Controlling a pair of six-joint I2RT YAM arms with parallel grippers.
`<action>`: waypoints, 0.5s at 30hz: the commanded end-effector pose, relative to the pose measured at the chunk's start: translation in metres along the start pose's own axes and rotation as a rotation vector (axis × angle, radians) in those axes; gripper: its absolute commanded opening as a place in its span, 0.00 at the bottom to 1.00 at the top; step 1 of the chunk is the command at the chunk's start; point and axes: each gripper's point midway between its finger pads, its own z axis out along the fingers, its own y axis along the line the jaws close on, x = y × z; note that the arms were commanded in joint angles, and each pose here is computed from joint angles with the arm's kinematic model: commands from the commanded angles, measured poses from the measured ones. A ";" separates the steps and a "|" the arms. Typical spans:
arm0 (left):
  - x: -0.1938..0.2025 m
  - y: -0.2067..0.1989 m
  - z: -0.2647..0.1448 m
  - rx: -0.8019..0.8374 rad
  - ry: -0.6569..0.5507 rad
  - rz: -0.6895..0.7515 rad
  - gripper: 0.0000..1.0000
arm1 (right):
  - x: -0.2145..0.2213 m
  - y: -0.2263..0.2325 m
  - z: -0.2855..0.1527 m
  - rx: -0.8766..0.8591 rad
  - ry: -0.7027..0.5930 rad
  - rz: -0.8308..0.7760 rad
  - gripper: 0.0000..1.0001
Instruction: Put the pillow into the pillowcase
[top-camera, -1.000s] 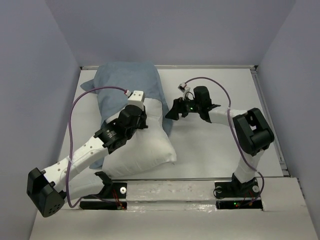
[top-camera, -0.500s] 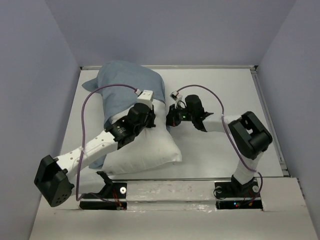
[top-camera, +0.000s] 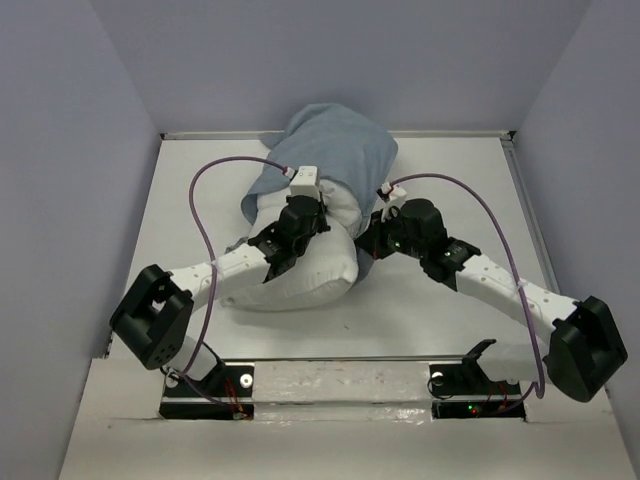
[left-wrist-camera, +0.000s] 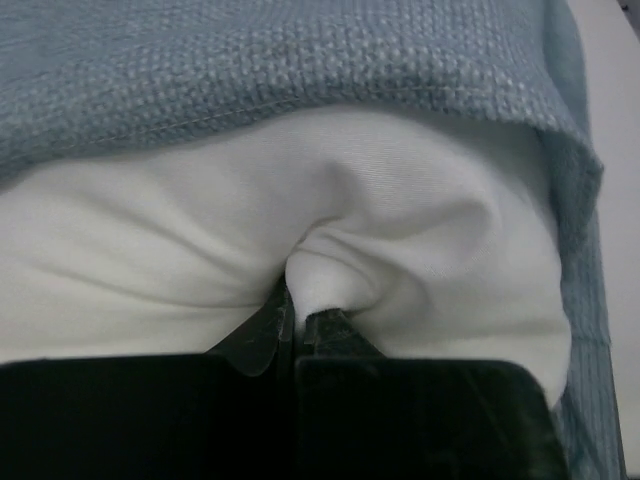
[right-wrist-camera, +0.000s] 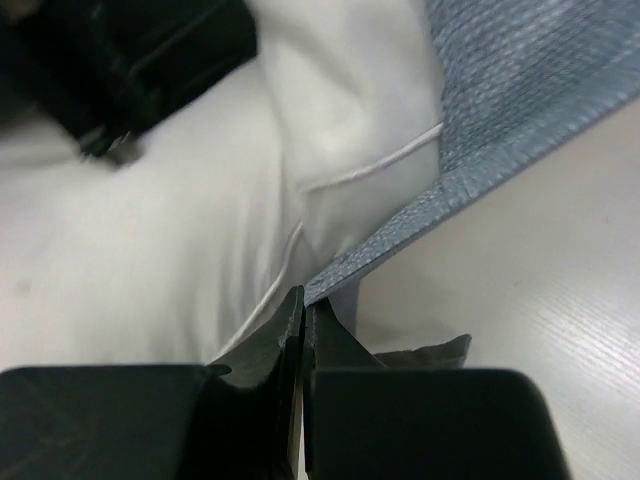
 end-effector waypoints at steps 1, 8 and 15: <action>-0.024 0.052 0.031 -0.264 -0.123 -0.079 0.00 | 0.011 0.090 -0.029 -0.254 0.060 -0.043 0.00; -0.021 0.030 0.031 -0.198 -0.208 -0.304 0.00 | 0.009 0.105 0.002 -0.183 0.051 -0.100 0.00; -0.018 -0.009 -0.027 -0.121 -0.280 -0.328 0.00 | -0.066 0.061 0.015 -0.227 -0.104 -0.030 0.00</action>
